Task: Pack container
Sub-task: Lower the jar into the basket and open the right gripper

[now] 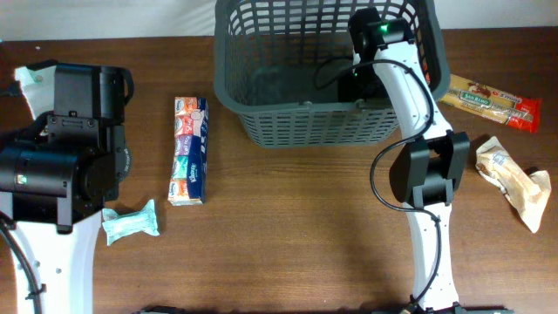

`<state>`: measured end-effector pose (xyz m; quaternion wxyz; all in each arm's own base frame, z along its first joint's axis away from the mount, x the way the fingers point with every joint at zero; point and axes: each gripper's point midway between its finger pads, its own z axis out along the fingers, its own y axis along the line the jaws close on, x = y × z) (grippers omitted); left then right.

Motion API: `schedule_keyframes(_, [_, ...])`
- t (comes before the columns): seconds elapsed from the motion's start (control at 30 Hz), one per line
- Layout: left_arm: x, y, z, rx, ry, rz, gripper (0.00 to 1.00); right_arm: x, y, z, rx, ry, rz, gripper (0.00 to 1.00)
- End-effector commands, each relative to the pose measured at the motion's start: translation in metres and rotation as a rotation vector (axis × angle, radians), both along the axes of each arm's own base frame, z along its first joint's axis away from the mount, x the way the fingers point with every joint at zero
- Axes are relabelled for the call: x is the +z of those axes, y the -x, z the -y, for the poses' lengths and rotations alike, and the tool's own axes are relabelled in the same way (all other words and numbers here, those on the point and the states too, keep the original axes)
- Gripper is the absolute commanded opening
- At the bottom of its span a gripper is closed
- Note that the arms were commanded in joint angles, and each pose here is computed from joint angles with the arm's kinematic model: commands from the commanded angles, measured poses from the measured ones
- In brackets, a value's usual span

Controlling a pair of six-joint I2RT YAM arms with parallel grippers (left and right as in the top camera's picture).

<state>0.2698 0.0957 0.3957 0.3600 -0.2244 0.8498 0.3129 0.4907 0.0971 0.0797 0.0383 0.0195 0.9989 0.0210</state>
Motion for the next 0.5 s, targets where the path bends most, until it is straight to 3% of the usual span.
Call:
schedule_keyframes(0.0, [0.0004,0.0004,-0.0020,0.004,-0.010,-0.007,1.00,-0.0046,0.0010,0.0016,0.011,0.018,-0.007,0.20])
schedule_keyframes(0.17, [0.0004,0.0004,-0.0020,0.004,-0.010,-0.007,0.99,-0.0051,0.0014,0.0016,0.011,0.018,-0.008,0.56])
schedule_keyframes(0.27, [0.0004,0.0004,-0.0020,0.004,-0.010,-0.007,0.99,-0.0051,0.0014,0.0016,0.011,0.018,-0.008,0.61])
schedule_keyframes(0.33, [0.0004,0.0004,-0.0020,0.004,-0.010,-0.007,1.00,-0.0048,0.0013,0.0016,0.011,0.018,-0.008,0.71])
schedule_keyframes(0.47, [0.0004,0.0004,-0.0020,0.004,-0.010,-0.007,1.00,-0.0048,0.0013,0.0016,0.011,0.018,-0.008,0.81])
